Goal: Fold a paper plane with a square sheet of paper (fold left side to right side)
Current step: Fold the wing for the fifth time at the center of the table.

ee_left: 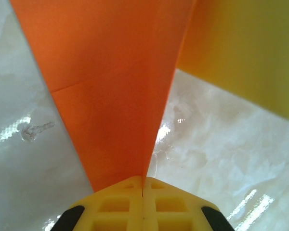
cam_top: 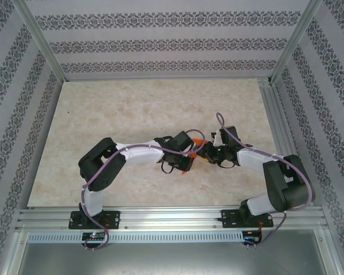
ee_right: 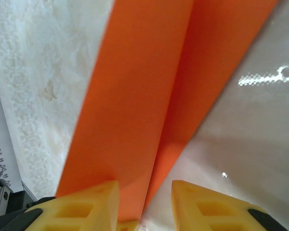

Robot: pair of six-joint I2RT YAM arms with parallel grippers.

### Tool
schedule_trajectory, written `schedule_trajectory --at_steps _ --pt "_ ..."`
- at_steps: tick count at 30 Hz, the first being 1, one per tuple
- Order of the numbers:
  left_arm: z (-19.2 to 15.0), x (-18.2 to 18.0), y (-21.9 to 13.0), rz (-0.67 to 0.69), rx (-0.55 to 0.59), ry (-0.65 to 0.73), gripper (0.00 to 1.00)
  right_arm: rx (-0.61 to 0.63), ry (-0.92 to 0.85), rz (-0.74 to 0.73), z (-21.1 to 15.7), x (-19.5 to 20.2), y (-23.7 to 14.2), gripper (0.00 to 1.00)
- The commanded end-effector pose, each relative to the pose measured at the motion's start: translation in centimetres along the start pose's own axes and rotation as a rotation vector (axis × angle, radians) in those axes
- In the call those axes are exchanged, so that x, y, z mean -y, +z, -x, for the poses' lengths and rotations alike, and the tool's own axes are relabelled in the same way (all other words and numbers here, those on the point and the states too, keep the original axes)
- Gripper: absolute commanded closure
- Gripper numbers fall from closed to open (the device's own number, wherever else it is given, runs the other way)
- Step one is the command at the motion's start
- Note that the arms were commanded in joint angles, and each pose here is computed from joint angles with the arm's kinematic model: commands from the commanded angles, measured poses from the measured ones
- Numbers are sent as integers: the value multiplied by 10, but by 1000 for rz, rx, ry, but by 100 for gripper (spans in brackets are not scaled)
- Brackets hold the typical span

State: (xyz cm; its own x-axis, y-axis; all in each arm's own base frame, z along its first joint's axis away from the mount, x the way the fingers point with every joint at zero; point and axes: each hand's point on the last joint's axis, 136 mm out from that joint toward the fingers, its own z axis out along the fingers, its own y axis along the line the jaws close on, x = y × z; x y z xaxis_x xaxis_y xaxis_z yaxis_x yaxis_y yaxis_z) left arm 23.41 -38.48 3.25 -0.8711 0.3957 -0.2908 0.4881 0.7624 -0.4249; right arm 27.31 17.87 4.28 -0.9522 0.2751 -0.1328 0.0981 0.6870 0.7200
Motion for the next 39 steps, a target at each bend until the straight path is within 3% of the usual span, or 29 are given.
schedule_trajectory --at_steps 1,14,26,39 --pt "12 5 3 -60 23 -65 100 18 -22 50 11 -16 5 66" --pt "15 3 11 -141 31 -212 100 1 -16 43 14 -11 18 65" --pt "15 0 16 -174 30 -257 97 -14 4 41 15 -6 27 66" --pt "25 6 -2 -198 67 -248 77 -50 30 -4 13 5 38 67"
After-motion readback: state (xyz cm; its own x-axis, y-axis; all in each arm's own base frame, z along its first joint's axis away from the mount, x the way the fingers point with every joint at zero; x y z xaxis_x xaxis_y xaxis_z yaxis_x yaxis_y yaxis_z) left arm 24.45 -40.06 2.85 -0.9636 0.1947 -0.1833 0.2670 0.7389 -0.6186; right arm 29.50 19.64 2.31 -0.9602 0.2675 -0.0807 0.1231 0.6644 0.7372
